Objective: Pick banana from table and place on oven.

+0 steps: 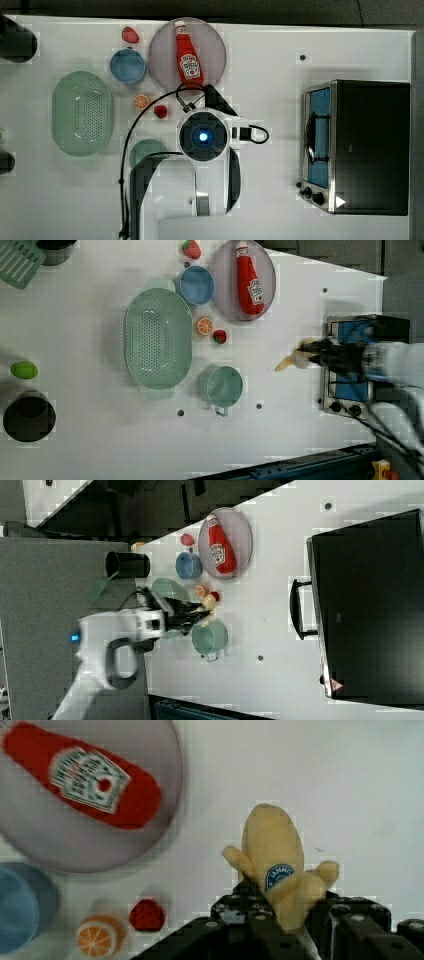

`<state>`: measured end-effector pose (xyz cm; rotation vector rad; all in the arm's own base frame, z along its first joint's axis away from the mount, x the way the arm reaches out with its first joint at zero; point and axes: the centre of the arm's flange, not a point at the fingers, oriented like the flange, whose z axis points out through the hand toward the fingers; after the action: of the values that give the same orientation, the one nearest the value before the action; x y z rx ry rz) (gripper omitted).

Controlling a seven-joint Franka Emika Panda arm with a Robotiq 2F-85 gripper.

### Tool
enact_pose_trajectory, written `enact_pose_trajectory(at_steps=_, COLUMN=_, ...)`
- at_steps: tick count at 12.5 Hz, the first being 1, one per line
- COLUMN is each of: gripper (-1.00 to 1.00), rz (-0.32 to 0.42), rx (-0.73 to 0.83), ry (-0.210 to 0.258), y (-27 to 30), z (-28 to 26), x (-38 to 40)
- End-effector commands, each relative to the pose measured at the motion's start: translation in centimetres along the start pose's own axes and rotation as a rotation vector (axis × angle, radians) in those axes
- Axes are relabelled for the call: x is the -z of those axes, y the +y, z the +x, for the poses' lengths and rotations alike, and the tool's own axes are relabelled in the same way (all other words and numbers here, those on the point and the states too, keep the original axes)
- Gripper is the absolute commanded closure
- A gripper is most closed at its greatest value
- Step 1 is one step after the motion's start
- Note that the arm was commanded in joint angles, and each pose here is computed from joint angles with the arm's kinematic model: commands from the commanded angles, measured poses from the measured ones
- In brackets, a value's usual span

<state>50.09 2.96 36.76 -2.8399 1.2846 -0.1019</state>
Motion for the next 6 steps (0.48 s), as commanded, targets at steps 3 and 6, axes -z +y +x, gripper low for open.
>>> enact_pose_trajectory(at_steps=3, gripper=0.50, rz=-0.051, rx=-0.060, ry=-0.008, y=0.8, z=1.5, x=13.1)
enact_pose_trajectory(at_steps=6, gripper=0.50, rz=-0.090, rx=-0.104, ry=-0.049, y=2.7, z=3.5, x=19.2)
